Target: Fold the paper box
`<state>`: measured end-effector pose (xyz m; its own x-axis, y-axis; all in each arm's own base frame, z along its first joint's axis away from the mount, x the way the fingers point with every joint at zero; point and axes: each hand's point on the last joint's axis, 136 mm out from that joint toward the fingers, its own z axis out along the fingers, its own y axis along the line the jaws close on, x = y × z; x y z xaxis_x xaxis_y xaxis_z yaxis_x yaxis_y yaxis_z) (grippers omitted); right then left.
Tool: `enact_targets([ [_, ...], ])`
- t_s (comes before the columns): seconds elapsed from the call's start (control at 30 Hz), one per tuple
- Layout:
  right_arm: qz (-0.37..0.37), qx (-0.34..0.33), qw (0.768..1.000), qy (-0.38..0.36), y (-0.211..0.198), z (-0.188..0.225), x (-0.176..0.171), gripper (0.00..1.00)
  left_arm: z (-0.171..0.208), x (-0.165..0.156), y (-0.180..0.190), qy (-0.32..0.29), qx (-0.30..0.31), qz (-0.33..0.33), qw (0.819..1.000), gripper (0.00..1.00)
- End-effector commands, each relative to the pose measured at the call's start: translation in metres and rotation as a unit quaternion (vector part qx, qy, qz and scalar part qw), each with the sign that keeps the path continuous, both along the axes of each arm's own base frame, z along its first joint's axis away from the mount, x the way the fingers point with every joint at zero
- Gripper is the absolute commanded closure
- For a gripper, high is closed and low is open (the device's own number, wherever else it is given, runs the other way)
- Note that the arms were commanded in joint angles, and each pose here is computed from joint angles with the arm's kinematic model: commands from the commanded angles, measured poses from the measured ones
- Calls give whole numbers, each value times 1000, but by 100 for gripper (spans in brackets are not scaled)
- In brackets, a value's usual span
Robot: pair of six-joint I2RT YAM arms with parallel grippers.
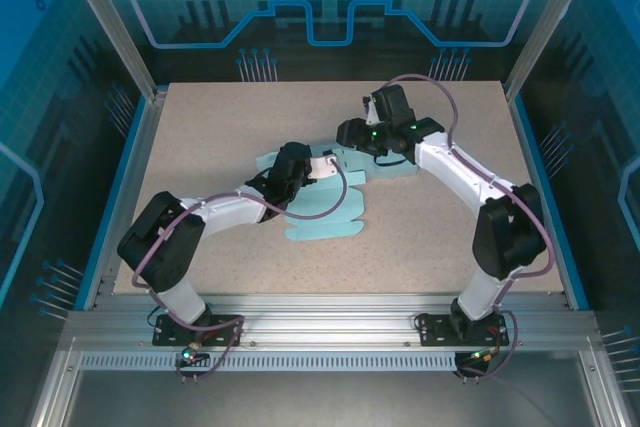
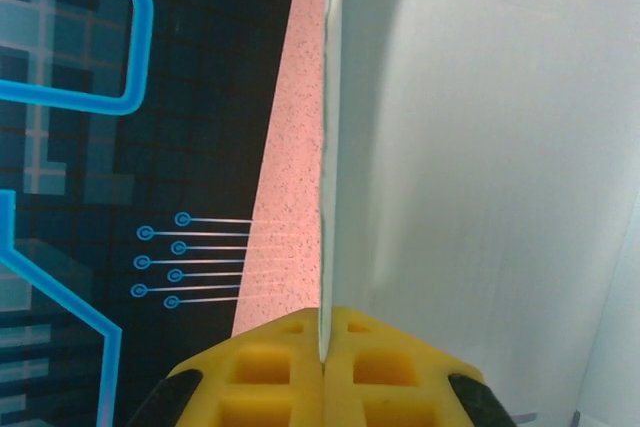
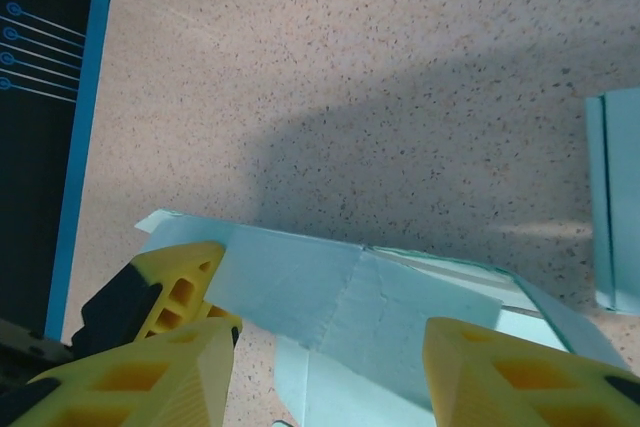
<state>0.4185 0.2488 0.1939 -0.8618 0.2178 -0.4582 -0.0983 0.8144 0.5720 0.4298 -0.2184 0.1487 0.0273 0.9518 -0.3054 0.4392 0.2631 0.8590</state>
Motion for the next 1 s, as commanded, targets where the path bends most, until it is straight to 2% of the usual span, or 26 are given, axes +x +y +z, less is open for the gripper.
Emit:
enact_targets([
  [0.0, 9, 17, 1000, 23, 14, -5, 0, 48, 0, 3, -2, -26, 3, 5, 1000, 100],
  [0.13, 3, 30, 999, 33, 21, -16, -2, 56, -3, 7, -1, -36, 5, 13, 999, 100],
  [0.2, -2, 41, 998, 39, 23, -21, -2, 56, -3, 8, -2, -41, 2, 13, 999, 100],
  [0.4, 5, 64, 996, 59, 35, -34, -1, 56, -2, 8, -2, -47, 1, 12, 999, 100],
  [0.53, 2, 59, 996, 71, 39, -44, 1, 51, -2, 8, -2, -48, 1, 13, 999, 100],
  [0.63, -3, 60, 995, 76, 40, -50, 3, 51, -3, 7, -2, -46, 1, 11, 999, 100],
  [0.97, 3, 72, 994, 76, 48, -53, 9, 73, -5, 1, -5, -41, -9, 3, 999, 100],
])
